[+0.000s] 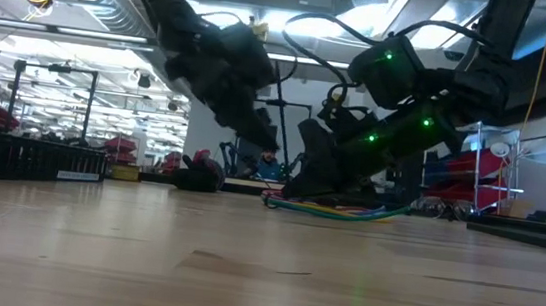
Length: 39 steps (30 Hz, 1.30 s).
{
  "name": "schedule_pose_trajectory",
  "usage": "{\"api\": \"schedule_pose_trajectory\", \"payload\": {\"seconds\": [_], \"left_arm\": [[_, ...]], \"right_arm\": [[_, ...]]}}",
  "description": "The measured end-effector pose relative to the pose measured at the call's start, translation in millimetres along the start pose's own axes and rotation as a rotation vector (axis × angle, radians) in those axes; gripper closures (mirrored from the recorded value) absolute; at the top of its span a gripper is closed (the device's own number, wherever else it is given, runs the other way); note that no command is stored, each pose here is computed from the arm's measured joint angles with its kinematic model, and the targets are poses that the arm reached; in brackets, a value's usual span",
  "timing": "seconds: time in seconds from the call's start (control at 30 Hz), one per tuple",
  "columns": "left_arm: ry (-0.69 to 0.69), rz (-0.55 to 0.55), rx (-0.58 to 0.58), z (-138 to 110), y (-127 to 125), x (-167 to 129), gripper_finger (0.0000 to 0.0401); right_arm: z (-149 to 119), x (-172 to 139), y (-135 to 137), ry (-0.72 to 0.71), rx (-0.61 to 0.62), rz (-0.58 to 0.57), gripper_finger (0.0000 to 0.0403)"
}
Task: Ziptie cables
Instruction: Wrap the cable wires with the black zip tie
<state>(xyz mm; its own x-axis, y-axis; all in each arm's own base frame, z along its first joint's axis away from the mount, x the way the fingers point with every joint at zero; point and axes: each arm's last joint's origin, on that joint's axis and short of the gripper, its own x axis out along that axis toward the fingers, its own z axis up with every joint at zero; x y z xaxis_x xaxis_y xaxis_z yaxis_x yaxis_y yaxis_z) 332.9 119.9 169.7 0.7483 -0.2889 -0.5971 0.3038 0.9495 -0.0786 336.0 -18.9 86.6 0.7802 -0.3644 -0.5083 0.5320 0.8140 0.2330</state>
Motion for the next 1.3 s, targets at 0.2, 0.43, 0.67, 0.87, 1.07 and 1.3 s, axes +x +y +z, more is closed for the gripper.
{"api": "schedule_pose_trajectory", "payload": {"seconds": [0.2, 0.43, 0.67, 0.87, 1.07, 1.3], "left_arm": [[-0.05, 0.096, 0.056, 2.2, -9.8, 27.2, 0.0281], [-0.007, 0.126, 0.085, -1.9, -13.5, 36.0, 0.0318], [0.042, 0.228, 0.174, -1.9, -12.4, 36.1, 0.0398], [0.055, 0.26, 0.162, 19.7, -14.4, 17.7, 0.04], [0.012, 0.289, 0.179, 52.6, -20.5, -13.2, 0.0401], [-0.028, 0.296, 0.189, 64.8, -25.3, -28.5, 0.0401]], "right_arm": [[0.1, 0.0, 0.0, -0.003, 0.001, -0.003, 0.0395], [1.6, -0.1, 1.0, -0.014, 0.007, 0.012, 0.0395], [2.9, -0.2, 1.2, -0.03, 0.011, 0.016, 0.0395], [7.9, -0.7, 4.0, -0.064, 0.024, 0.034, 0.0395], [6.3, -1.2, 2.7, -0.036, -0.032, 0.003, 0.0395], [-5.0, -0.8, -2.1, 0.07, -0.07, -0.015, 0.0395]]}}
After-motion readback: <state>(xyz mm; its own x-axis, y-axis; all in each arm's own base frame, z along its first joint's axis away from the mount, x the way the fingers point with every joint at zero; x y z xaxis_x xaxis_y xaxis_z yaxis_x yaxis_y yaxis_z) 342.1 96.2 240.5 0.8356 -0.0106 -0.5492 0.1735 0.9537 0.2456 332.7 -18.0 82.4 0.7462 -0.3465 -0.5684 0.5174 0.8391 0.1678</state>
